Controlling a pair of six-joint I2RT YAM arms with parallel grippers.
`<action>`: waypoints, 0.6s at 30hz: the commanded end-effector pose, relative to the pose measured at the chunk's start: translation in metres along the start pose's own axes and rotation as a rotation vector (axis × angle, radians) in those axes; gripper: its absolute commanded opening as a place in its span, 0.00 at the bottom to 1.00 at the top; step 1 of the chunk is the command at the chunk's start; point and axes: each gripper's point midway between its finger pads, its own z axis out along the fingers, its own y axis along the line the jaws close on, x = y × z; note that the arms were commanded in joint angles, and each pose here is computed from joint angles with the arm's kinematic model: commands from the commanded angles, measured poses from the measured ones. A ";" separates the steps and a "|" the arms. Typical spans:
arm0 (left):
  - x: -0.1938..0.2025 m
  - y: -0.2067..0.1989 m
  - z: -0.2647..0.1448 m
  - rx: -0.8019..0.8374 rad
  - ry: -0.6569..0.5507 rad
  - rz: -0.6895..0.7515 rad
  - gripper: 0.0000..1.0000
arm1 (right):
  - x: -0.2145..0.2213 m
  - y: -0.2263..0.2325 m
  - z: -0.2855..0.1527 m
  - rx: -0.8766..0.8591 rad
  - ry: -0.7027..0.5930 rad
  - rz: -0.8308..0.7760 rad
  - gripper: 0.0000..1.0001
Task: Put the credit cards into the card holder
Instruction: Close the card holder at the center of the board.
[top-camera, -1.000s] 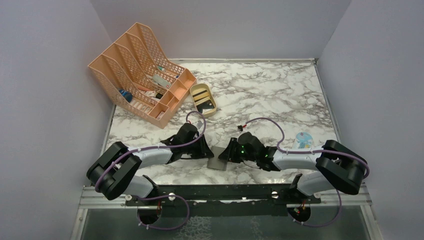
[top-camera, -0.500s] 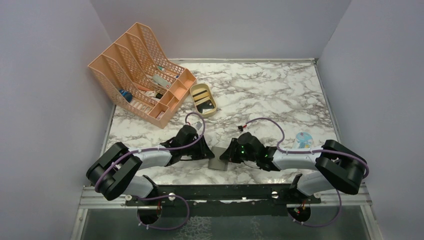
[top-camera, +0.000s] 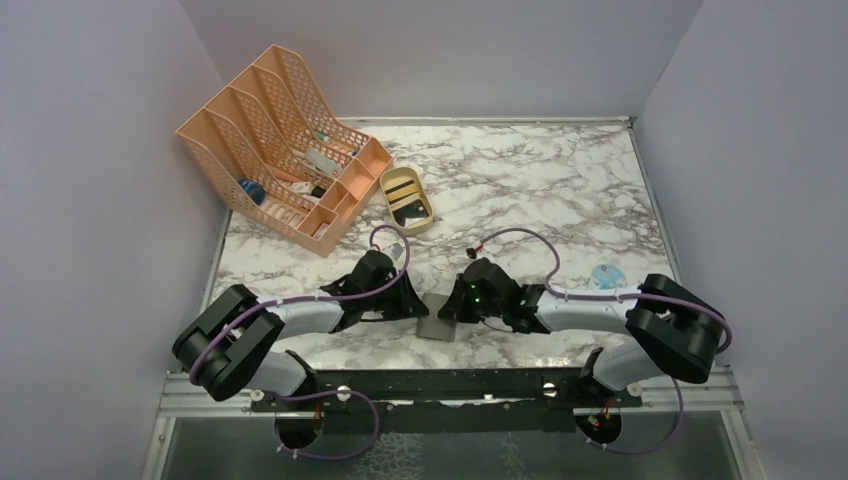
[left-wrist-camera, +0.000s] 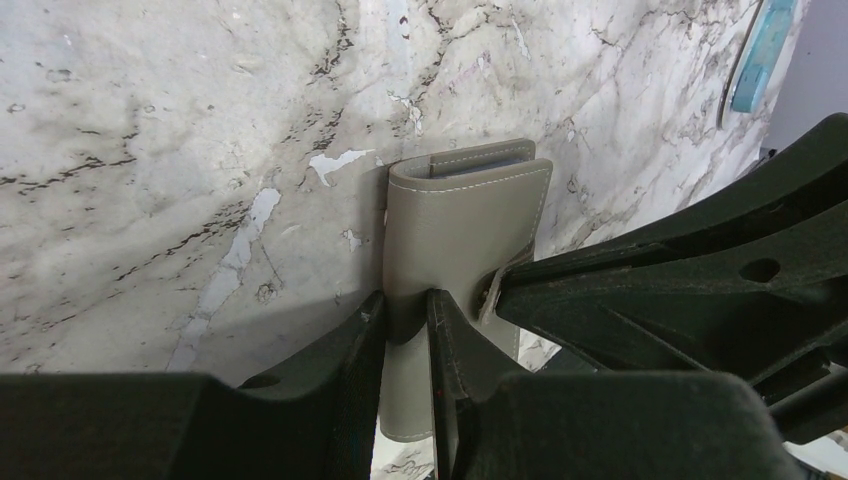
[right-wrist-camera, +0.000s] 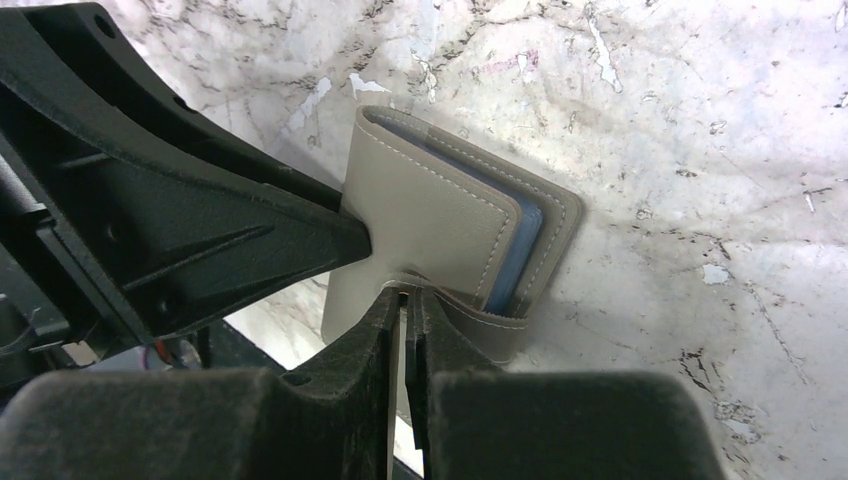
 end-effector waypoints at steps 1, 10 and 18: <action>0.024 0.009 0.002 -0.027 0.076 0.004 0.23 | 0.027 -0.065 0.005 0.280 0.086 -0.115 0.07; 0.023 0.006 0.001 -0.014 0.068 0.011 0.23 | 0.035 -0.088 0.001 0.464 0.132 -0.212 0.05; 0.023 0.004 -0.001 0.001 0.058 0.020 0.23 | 0.039 -0.099 0.003 0.538 0.171 -0.249 0.02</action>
